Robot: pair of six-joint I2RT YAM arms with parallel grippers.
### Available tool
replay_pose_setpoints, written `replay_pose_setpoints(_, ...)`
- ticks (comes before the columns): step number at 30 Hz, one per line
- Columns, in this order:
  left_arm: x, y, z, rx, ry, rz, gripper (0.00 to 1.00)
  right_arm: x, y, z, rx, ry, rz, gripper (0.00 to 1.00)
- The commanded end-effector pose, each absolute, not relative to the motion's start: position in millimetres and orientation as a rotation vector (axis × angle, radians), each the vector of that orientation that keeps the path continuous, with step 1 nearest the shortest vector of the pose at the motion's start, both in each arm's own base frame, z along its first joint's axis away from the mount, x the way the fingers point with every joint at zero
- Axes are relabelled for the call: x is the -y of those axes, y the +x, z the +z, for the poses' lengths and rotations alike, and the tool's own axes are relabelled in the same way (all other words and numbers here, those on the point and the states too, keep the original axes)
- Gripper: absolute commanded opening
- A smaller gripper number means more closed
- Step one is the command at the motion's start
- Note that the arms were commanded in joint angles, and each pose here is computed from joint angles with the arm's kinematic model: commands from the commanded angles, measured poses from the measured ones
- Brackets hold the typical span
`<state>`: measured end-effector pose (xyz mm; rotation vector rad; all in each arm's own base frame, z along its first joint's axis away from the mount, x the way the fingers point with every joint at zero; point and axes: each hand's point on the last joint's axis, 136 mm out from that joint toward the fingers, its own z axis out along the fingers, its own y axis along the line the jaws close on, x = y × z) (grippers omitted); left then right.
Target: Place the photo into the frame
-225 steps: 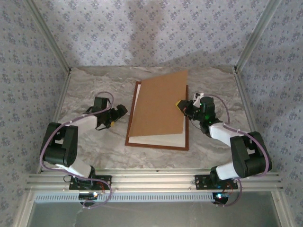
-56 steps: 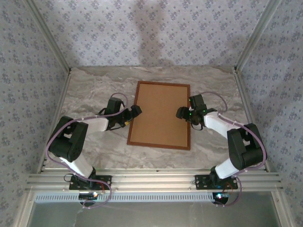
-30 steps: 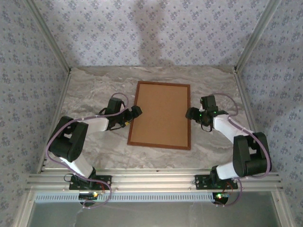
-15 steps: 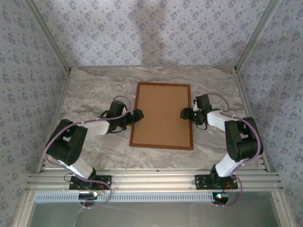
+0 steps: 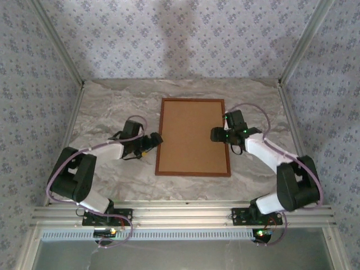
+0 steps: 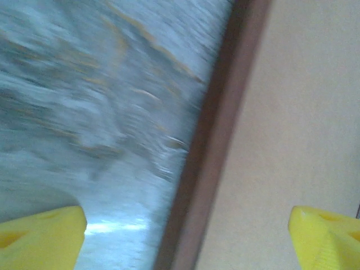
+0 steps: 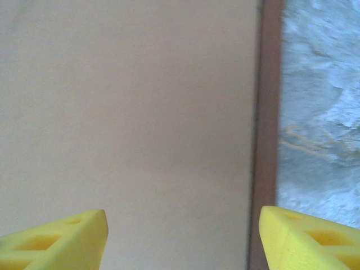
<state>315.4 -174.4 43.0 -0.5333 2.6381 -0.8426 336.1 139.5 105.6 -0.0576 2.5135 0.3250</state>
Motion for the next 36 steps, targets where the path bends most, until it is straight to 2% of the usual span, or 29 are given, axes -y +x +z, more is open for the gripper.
replay_pose_setpoints(1, 147, 306, 29, -2.718, -0.544, -0.683, 0.87, -157, 297, 102, -2.579, -0.217, 0.29, 0.73)
replay_pose_setpoints(7, 147, 303, 15, -2.779, -0.519, -0.65, 0.76, -227, 253, 103, -2.558, -0.494, 0.386, 0.74)
replay_pose_setpoints(15, 153, 290, -3, -2.847, -0.494, -0.633, 0.76, -278, 228, 89, -2.519, -0.762, 0.325, 0.76)
replay_pose_setpoints(27, 163, 272, -21, -2.955, -0.389, -0.542, 0.8, -296, 222, 57, -2.505, -0.995, 0.045, 0.79)
replay_pose_setpoints(36, 158, 263, -33, -3.012, -0.378, -0.482, 0.81, -292, 238, 45, -2.511, -0.997, -0.101, 0.81)
